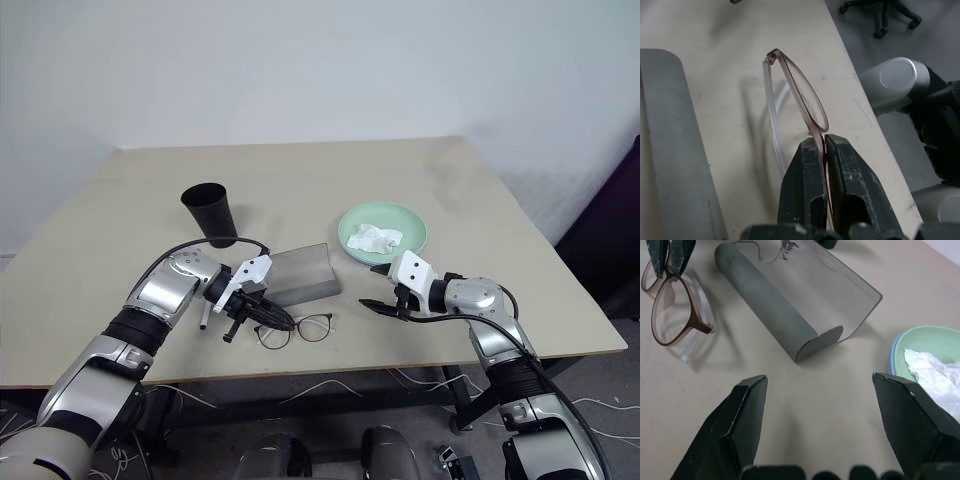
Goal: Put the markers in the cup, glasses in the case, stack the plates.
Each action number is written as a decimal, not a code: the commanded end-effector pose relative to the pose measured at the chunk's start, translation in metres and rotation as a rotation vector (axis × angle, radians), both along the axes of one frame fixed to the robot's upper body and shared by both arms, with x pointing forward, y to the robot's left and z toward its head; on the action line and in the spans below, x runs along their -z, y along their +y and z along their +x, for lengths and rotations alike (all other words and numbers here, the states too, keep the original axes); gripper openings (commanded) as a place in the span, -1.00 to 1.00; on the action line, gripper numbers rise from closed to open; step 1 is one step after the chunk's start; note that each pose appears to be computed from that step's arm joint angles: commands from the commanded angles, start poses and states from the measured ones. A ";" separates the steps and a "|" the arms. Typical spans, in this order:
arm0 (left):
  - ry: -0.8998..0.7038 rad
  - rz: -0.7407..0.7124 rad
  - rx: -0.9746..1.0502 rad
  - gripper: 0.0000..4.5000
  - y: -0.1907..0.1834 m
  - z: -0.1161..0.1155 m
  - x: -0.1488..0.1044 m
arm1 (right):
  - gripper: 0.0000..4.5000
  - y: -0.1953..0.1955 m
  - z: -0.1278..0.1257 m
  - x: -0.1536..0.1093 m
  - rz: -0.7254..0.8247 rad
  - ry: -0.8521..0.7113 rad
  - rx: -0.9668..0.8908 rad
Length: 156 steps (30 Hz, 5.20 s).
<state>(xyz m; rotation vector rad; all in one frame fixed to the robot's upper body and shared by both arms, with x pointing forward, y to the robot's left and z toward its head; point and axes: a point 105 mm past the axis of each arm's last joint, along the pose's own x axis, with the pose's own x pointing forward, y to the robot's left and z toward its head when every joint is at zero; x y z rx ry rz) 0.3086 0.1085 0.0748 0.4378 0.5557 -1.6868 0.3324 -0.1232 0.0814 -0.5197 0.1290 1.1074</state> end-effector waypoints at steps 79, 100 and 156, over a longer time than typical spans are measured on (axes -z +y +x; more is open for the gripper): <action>-0.425 -0.222 -0.378 -0.03 -0.024 0.104 -0.083 | 0.62 0.013 -0.010 0.003 0.008 -0.021 -0.035; -0.689 0.014 -0.525 -0.99 0.005 0.128 -0.063 | 0.62 0.017 -0.010 -0.003 0.019 -0.040 -0.034; -0.369 -0.047 -0.265 -1.00 -0.009 0.084 -0.032 | -0.43 0.045 0.018 -0.057 0.298 -0.080 0.062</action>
